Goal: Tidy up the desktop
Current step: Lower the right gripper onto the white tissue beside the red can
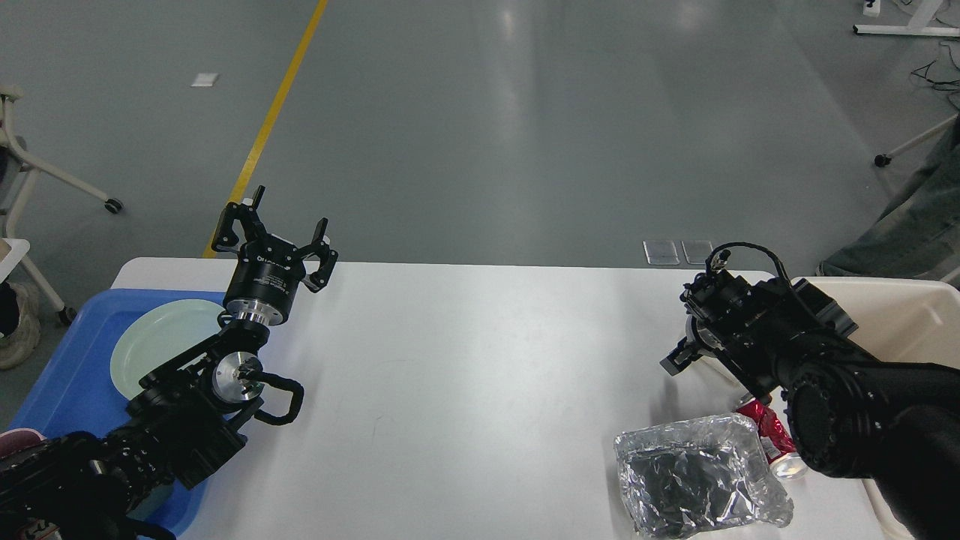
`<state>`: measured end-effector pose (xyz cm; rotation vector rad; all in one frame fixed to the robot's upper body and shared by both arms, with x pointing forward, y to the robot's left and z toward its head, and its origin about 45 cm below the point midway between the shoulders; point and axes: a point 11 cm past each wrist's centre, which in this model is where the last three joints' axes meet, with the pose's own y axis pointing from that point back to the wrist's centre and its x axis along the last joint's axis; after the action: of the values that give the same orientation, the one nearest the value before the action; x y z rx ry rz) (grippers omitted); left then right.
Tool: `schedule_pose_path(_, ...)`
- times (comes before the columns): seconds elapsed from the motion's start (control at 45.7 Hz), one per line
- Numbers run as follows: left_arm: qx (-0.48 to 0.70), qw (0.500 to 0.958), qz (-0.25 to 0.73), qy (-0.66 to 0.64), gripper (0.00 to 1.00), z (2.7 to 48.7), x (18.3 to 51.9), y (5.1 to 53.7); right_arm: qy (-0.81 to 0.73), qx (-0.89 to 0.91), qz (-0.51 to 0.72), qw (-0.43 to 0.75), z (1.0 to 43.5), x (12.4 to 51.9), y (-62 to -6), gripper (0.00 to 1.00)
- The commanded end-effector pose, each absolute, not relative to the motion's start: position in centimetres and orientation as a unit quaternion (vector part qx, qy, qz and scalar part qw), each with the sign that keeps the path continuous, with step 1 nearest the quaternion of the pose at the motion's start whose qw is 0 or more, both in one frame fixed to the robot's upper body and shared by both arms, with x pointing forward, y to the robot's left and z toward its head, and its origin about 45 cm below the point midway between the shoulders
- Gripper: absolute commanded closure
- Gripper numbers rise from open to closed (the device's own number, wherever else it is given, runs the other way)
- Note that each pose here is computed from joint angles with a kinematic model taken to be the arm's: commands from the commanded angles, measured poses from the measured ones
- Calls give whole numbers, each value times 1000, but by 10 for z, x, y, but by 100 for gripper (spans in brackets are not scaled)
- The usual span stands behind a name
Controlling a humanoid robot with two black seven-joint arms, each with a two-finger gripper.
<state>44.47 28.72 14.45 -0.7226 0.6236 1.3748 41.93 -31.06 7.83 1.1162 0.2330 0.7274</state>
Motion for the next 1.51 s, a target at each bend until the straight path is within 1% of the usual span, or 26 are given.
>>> schedule_pose_path(0.0, -320, 670, 610, 277, 3, 144, 445, 287, 110, 516, 338, 780, 78, 419, -310, 0)
schedule_pose_path(0.197, -320, 670, 610, 277, 3, 144, 445, 287, 89, 521, 340, 778, 84, 426, -308, 0)
schedule_pose_path(0.328, -320, 670, 610, 277, 3, 144, 445, 287, 45, 543, 332, 770, 89, 433, -306, 1)
schedule_pose_path(0.35, -320, 670, 610, 277, 3, 144, 445, 287, 40, 546, 330, 769, 90, 433, -306, 2)
schedule_pose_path(0.416, -321, 670, 610, 276, 3, 145, 445, 287, 36, 549, 328, 768, 89, 433, -306, 10)
schedule_pose_path(0.503, -321, 670, 610, 277, 3, 145, 445, 287, 38, 553, 323, 767, 83, 427, -307, 14)
schedule_pose_path(0.941, -320, 670, 610, 277, 3, 144, 445, 287, 58, 545, 318, 774, 77, 421, -311, 12)
schedule_pose_path(1.05, -320, 670, 610, 277, 3, 144, 445, 287, 63, 540, 319, 776, 77, 420, -313, 14)
schedule_pose_path(1.116, -321, 670, 610, 277, 3, 145, 445, 287, 63, 539, 321, 776, 78, 421, -313, 19)
schedule_pose_path(1.182, -321, 670, 610, 277, 3, 145, 445, 287, 62, 539, 321, 776, 78, 422, -313, 28)
schedule_pose_path(1.203, -321, 670, 610, 277, 3, 145, 445, 287, 62, 539, 321, 776, 78, 422, -313, 35)
schedule_pose_path(1.269, -320, 670, 610, 277, 3, 144, 445, 287, 64, 539, 317, 778, 77, 420, -314, 53)
schedule_pose_path(1.335, -320, 670, 610, 277, 3, 144, 445, 287, 67, 541, 312, 778, 75, 418, -313, 75)
schedule_pose_path(1.357, -320, 670, 610, 277, 3, 144, 445, 287, 67, 541, 309, 779, 75, 418, -314, 79)
schedule_pose_path(1.488, -321, 670, 610, 277, 3, 145, 445, 287, 69, 542, 304, 781, 73, 415, -315, 81)
